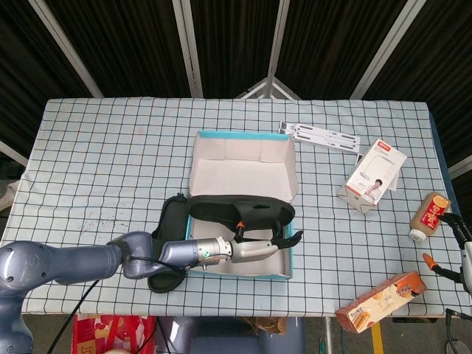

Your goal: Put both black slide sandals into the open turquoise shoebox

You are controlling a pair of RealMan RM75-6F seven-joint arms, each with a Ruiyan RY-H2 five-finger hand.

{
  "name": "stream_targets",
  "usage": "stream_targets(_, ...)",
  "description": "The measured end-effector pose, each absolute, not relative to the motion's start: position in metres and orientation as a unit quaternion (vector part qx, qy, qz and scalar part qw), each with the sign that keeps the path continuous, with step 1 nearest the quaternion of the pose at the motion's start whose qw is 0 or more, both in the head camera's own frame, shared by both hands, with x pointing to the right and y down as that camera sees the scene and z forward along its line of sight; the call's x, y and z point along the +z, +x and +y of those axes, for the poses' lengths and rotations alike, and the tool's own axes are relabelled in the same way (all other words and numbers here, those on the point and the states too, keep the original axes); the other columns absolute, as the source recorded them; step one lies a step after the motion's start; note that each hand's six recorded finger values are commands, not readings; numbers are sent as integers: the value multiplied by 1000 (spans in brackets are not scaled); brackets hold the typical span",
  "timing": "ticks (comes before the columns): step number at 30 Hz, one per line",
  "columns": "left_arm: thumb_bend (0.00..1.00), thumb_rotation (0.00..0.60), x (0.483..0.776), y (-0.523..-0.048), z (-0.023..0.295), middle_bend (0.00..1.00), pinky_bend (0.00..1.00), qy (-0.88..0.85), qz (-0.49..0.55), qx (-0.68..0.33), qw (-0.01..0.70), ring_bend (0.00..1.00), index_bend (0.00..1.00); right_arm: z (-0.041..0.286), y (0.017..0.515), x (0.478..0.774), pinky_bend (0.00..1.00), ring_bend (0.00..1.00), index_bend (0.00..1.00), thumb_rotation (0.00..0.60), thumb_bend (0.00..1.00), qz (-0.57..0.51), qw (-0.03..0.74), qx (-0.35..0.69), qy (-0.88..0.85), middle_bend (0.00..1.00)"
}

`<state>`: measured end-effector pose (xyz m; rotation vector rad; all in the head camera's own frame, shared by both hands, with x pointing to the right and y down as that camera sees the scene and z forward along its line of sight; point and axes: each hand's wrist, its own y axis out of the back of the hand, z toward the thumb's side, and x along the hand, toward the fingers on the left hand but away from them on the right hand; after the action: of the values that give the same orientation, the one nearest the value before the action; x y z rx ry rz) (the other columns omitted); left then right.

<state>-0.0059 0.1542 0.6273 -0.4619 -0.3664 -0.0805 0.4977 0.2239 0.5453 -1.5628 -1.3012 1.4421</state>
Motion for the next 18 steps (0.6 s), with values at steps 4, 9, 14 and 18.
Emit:
stream_targets(4, 429, 600, 633, -1, 153, 442, 78, -230, -181, -38, 955, 29, 448, 224, 499, 545, 213, 253, 236, 600, 233, -496, 318, 548, -594, 213)
stream_targets(9, 428, 600, 639, 7, 150, 442, 78, -236, -181, -38, 954, 29, 448, 224, 499, 545, 213, 253, 236, 600, 234, -495, 318, 549, -594, 213)
stream_targets(14, 429, 600, 646, 12, 149, 442, 78, -251, -176, -40, 951, 29, 447, 224, 499, 545, 213, 253, 236, 600, 233, -495, 318, 549, -594, 213)
stream_targets(18, 428, 600, 649, 10, 153, 444, 78, -267, -169, -39, 948, 29, 447, 224, 499, 545, 213, 253, 237, 600, 233, -495, 318, 549, -593, 213)
